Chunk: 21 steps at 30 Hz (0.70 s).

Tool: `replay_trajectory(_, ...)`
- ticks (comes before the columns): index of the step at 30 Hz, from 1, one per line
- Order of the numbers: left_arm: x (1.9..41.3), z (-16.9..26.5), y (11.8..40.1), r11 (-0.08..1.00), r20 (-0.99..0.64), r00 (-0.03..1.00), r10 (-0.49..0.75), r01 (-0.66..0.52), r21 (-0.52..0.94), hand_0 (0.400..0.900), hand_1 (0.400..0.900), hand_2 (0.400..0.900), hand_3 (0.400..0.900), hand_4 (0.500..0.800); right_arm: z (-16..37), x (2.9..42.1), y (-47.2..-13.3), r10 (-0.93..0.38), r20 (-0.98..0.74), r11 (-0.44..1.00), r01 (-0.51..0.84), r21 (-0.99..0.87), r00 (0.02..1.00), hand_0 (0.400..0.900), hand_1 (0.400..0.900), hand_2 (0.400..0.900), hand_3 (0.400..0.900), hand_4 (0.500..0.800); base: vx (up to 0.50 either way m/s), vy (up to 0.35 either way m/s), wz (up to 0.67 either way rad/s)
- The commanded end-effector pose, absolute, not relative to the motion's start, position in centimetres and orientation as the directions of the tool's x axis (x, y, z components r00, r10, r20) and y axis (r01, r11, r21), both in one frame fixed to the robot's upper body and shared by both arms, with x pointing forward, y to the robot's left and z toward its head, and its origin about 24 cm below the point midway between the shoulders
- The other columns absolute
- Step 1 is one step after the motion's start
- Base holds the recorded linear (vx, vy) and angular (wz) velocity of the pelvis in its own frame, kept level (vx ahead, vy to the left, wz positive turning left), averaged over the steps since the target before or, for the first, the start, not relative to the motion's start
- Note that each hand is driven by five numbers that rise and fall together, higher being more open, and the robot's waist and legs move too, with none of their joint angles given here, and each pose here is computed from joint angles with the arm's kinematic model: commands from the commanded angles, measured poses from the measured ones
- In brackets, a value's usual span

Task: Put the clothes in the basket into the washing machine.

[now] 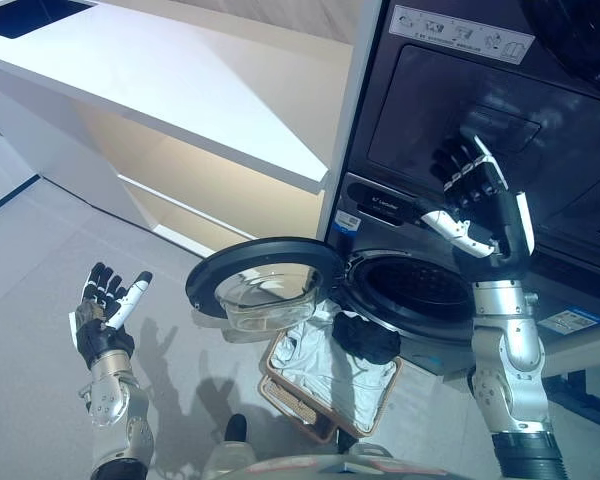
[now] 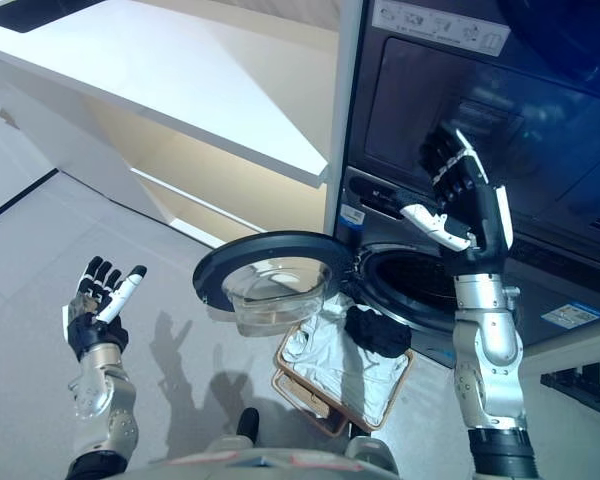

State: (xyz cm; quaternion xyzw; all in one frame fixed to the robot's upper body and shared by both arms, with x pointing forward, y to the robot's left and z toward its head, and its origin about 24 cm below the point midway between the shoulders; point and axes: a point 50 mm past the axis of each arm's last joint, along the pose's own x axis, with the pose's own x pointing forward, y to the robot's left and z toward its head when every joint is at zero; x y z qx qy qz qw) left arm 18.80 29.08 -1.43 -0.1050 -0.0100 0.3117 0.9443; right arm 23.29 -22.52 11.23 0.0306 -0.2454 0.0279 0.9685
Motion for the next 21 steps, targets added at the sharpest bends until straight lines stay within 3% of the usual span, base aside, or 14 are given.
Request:
replay_trajectory(1,19.7,3.5,31.7,0.790,0.219,0.760,0.611,-0.572,-0.219,0.900,0.900,0.900,0.900,0.800,14.1,22.9,-22.0,0.059,0.620,0.996,-0.089,0.018,0.782,0.900,0.900,0.900,0.900,0.800,0.000,0.000,0.00)
replay_trajectory(5,19.6,3.4,31.7,0.793,0.218,0.765,0.606,-0.564,-0.230,0.900,0.900,0.900,0.900,0.800,13.2,23.1,-22.2,0.052,0.582,0.998,-0.070,0.008,0.812,0.900,0.900,0.900,0.900,0.800,0.000,0.000,0.00)
replay_trajectory(11,19.1,3.1,31.7,0.813,0.204,0.788,0.581,-0.552,-0.183,0.900,0.900,0.900,0.900,0.800,9.8,23.9,-22.9,0.085,0.382,0.972,0.008,-0.236,0.920,0.900,0.900,0.900,0.900,0.800,0.012,0.003,-0.03)
replay_trajectory(21,18.9,3.3,31.8,0.814,0.209,0.788,0.580,-0.546,-0.199,0.900,0.900,0.900,0.900,0.800,4.7,25.9,-23.5,0.045,0.127,0.910,0.012,-0.414,0.991,0.900,0.900,0.900,0.900,0.800,-0.005,0.007,0.00)
